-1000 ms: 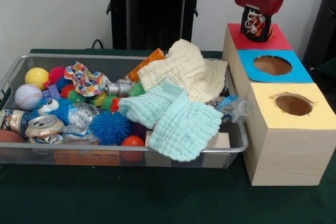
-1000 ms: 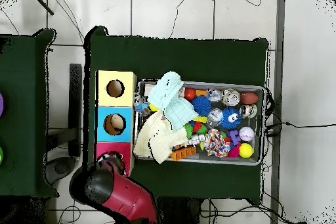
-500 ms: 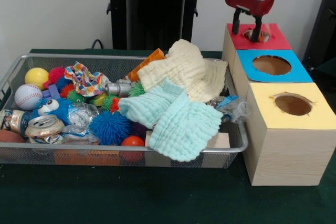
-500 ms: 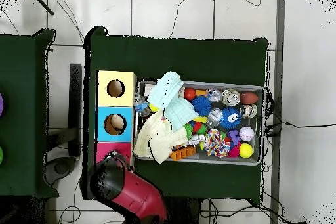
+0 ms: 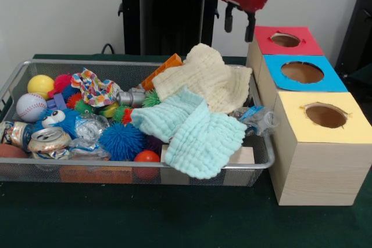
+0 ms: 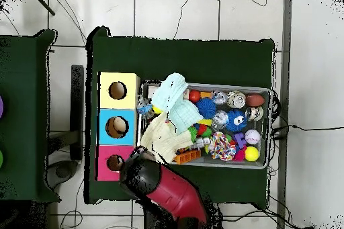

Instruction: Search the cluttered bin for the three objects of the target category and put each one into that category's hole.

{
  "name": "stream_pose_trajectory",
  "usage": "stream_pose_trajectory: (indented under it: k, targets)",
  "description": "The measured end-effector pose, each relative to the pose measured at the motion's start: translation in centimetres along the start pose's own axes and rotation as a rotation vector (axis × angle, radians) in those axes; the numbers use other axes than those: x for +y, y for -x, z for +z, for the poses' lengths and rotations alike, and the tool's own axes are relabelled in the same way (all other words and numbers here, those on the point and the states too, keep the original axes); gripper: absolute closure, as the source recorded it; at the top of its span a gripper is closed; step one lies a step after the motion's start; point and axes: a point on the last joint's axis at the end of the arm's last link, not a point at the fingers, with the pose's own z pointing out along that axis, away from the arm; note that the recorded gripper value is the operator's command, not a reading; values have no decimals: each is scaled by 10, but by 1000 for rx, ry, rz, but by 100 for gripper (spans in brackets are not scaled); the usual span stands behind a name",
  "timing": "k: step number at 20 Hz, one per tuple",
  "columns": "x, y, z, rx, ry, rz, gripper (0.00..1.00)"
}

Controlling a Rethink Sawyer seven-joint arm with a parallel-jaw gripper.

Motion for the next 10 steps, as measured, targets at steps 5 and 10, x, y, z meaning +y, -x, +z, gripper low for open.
stream_pose_trajectory:
  k: [5,10]
  targets:
    - [-11,33,-25,28,15,13,0]
    - [-32,74,-35,0,17,33,0]
